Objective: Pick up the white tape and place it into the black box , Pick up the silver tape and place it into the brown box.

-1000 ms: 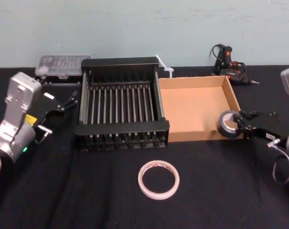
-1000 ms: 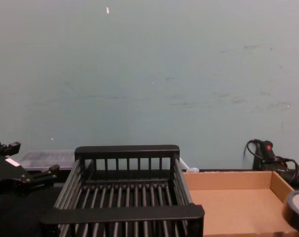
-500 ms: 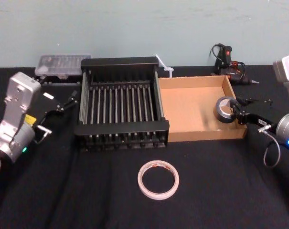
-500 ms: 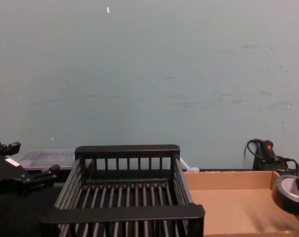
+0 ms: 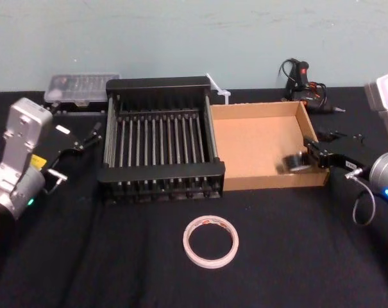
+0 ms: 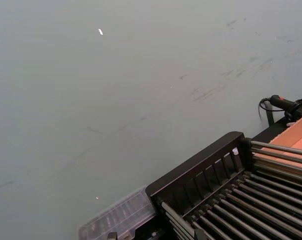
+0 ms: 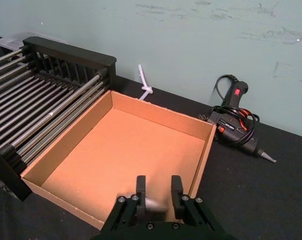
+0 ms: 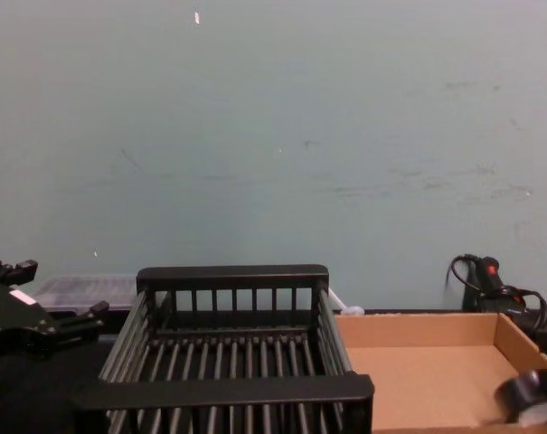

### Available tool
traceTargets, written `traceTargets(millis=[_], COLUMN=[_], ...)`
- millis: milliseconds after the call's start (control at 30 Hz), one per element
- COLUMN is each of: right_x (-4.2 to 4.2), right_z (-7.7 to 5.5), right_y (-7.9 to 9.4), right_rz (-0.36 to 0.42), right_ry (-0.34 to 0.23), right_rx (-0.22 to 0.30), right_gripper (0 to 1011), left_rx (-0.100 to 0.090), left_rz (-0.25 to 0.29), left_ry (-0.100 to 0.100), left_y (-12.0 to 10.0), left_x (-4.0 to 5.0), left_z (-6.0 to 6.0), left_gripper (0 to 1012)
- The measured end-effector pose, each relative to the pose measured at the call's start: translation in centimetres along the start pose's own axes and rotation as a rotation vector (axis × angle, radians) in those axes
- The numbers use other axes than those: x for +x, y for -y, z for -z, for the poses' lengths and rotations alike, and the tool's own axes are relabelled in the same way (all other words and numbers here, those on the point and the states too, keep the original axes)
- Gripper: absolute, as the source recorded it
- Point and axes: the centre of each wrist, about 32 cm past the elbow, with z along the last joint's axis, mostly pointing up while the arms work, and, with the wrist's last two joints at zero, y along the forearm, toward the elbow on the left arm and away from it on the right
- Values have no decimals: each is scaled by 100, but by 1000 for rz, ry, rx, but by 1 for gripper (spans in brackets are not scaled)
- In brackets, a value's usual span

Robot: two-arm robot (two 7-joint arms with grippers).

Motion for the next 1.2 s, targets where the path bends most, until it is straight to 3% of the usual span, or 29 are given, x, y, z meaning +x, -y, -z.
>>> traceTargets(millis=[700,833,1200], right_x=[-2,-2,-3], right_z=[1,1,-1], right_y=[7,7,10], right_rz=[-3,-3,-3], right_ry=[-1,-1,1], right_rx=[-2,-3,-2], right_gripper=[955,1002,1002], left_rx=[0,0,0], left_rz=[0,0,0], left_ry=[0,0,0], left_y=[0,0,0], left_x=[0,0,0], left_z=[0,0,0], left_gripper=[1001,1002,1001])
